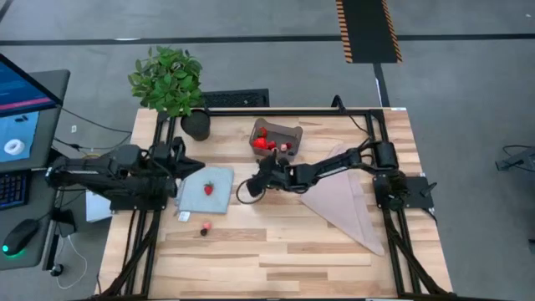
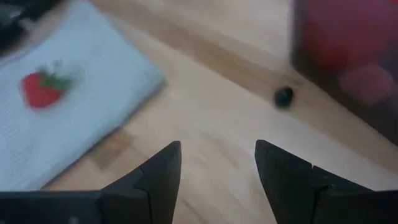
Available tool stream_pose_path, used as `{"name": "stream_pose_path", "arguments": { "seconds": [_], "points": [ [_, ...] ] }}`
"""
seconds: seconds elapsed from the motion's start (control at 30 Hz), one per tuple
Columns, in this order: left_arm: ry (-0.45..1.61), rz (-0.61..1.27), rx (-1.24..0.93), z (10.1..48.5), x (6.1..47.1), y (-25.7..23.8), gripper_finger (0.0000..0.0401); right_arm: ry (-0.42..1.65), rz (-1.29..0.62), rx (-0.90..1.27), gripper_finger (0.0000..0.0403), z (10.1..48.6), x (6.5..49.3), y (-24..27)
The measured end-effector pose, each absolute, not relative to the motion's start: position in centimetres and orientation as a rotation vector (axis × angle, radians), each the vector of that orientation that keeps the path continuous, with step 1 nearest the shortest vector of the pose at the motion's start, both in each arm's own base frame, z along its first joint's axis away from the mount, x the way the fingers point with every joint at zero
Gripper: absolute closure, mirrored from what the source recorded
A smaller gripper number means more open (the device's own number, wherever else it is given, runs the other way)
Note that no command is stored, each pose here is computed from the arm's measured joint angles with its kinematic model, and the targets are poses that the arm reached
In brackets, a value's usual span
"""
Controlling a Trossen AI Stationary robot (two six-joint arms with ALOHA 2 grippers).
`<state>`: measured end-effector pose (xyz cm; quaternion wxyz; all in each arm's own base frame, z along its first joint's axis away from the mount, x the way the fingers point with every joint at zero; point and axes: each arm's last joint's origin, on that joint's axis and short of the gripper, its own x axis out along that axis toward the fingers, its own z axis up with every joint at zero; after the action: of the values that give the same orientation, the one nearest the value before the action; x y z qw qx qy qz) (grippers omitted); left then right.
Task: Pick and placing Produce into tupperware
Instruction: Put the blueberry into the black bin
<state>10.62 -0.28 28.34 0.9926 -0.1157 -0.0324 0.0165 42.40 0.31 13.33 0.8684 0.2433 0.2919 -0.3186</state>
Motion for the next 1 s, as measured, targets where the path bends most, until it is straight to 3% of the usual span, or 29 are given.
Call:
{"name": "stream_pose_path", "arguments": {
  "seconds": [0.27,0.67,1.0],
  "points": [
    [-0.115,-0.006,-0.172,27.3,9.6,-0.6,0.0401,0.516,-0.743,0.662,0.0175,13.7,42.7,-1.9],
    [-0.152,-0.005,-0.144,27.4,9.1,-0.5,0.0401,0.531,-0.794,0.762,0.0176,13.4,42.3,-2.9],
    [-0.151,-0.003,-0.152,27.4,9.1,-0.5,0.0401,0.563,-0.839,0.777,0.021,13.0,41.9,-3.7]
  ]
}}
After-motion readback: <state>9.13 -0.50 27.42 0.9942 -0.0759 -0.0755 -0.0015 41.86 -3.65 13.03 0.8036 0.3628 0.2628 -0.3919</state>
